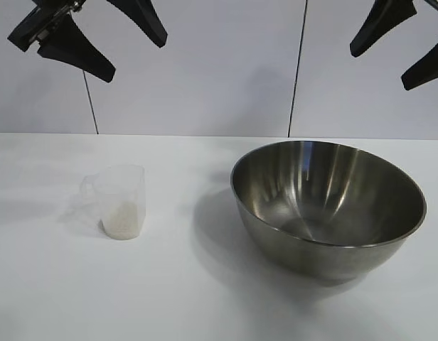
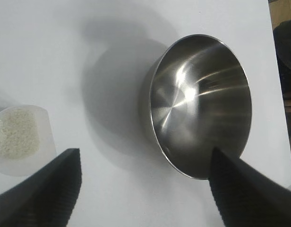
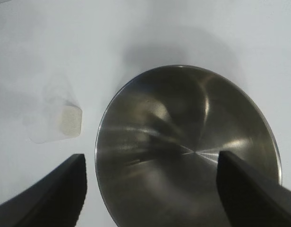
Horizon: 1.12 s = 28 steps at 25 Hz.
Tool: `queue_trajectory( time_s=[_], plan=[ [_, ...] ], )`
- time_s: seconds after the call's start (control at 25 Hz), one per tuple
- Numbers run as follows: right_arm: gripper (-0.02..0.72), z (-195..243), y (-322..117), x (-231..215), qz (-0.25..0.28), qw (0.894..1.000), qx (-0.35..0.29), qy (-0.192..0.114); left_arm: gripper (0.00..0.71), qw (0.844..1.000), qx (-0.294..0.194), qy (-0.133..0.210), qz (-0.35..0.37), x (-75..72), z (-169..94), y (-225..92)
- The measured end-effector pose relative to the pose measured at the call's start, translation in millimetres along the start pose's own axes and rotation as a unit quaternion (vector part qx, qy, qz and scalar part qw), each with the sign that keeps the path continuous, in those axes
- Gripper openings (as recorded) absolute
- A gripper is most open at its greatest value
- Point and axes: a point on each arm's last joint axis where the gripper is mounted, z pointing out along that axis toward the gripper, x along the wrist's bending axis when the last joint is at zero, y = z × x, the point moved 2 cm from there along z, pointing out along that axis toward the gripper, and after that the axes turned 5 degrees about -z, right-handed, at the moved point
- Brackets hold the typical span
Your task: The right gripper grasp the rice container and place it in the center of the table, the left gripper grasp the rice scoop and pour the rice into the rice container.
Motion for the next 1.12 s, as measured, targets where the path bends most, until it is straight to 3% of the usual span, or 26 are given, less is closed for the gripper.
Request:
queue_trajectory(
  time_s=[0.28, 0.6, 0.92, 1.12],
  plan=[
    [0.523, 0, -5, 2, 0.000, 1.000, 0.021, 0.007, 0.543, 1.000, 0.000, 0.000, 0.000, 0.0, 0, 0],
    [0.523, 0, -9, -2, -0.015, 0.999, 0.041, -0.008, 0.543, 1.000, 0.000, 0.000, 0.000, 0.0, 0, 0],
    [0.523, 14, -24, -25, -0.030, 0.989, 0.129, -0.070, 0.543, 1.000, 0.000, 0.000, 0.000, 0.0, 0, 0],
    [0.523, 45, -28, -43, -0.017, 0.983, 0.166, -0.080, 0.543, 1.000, 0.000, 0.000, 0.000, 0.0, 0, 0]
  ],
)
